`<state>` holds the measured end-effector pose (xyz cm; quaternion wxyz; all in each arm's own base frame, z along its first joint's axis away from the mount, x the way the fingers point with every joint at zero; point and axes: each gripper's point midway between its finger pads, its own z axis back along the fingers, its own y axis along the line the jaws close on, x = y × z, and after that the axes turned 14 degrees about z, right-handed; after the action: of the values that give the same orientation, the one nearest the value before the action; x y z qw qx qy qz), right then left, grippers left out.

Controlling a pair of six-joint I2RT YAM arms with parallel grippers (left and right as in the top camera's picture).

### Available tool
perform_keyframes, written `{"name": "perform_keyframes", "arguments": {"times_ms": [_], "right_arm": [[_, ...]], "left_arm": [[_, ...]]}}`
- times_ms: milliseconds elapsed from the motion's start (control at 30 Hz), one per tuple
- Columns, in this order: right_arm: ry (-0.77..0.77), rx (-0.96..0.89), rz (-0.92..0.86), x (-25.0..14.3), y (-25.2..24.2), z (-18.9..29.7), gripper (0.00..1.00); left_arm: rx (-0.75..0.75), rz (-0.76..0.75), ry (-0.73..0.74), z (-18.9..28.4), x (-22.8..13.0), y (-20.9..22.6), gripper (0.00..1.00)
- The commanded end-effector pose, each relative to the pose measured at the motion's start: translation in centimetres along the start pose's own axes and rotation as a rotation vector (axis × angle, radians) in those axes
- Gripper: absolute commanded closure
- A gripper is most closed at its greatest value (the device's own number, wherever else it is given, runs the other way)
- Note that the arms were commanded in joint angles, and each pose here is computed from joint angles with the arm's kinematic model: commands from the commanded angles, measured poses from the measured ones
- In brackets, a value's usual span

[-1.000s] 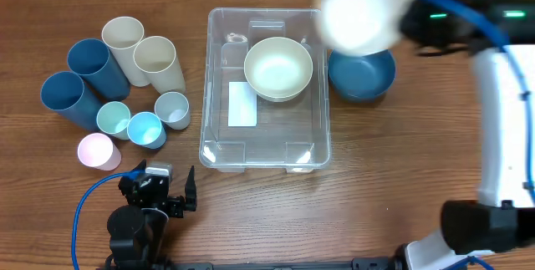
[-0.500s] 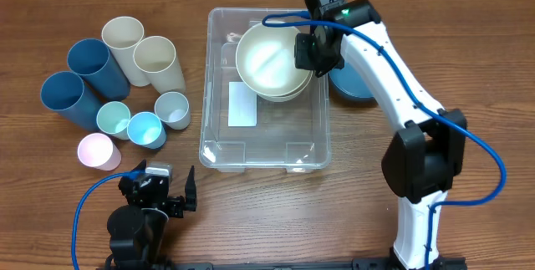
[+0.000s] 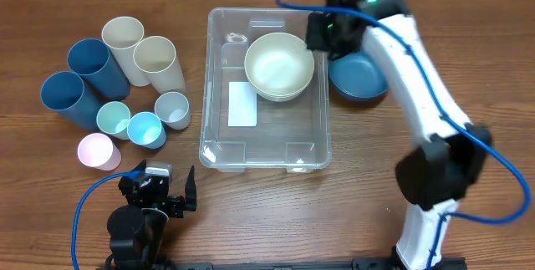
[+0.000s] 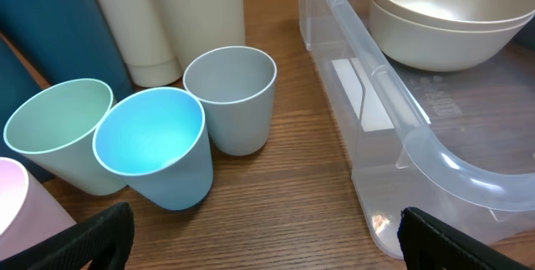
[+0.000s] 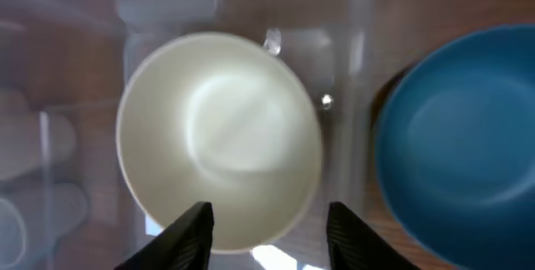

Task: Pack container
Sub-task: 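Carry the cream bowl with the right gripper and stack it in the bin, then move the right gripper to the blue bowl and grasp its rim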

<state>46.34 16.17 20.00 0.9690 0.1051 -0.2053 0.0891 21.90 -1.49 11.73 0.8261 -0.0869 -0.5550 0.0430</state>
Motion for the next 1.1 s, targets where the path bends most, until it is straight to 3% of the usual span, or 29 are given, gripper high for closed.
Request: {"name": "perform_keyframes", "arguments": {"times_ms": [0,67,233,500,667,767,800,833,1067], "right_arm": [[-0.183,-0.086,-0.121,1.9,-6.1,9.7,0.41],[-0.144,-0.138,-0.234,0.4,-10.9,10.5,0.31],[0.050,-0.188,-0.449,-5.0,-19.2,6.5,0.31],[0.220,-0.064,-0.446,-9.1,-19.2,-3.8,0.36],[0.240,-0.065,-0.453,-11.1,-19.0,-7.3,0.47],[0.240,-0.094,-0.453,-11.6,-19.7,-7.7,0.76],[0.239,-0.101,-0.455,-11.6,-19.9,-7.6,0.81],[0.238,-0.102,-0.463,-11.7,-20.2,-7.5,0.95],[0.132,-0.125,-0.510,-9.0,-21.5,-2.8,0.96]], "left_arm": [[-0.011,-0.001,-0.004,0.0,0.0,-0.2,0.00],[-0.011,-0.001,-0.004,0.0,0.0,-0.2,0.00],[-0.011,-0.001,-0.004,0.0,0.0,-0.2,0.00],[-0.011,-0.001,-0.004,0.0,0.0,-0.2,0.00],[-0.011,-0.001,-0.004,0.0,0.0,-0.2,0.00],[-0.011,-0.001,-0.004,0.0,0.0,-0.2,0.00],[-0.011,0.000,-0.004,0.0,0.0,-0.2,0.00],[-0.011,0.000,-0.004,0.0,0.0,-0.2,0.00],[-0.011,-0.001,-0.004,0.0,0.0,-0.2,0.00]]}}
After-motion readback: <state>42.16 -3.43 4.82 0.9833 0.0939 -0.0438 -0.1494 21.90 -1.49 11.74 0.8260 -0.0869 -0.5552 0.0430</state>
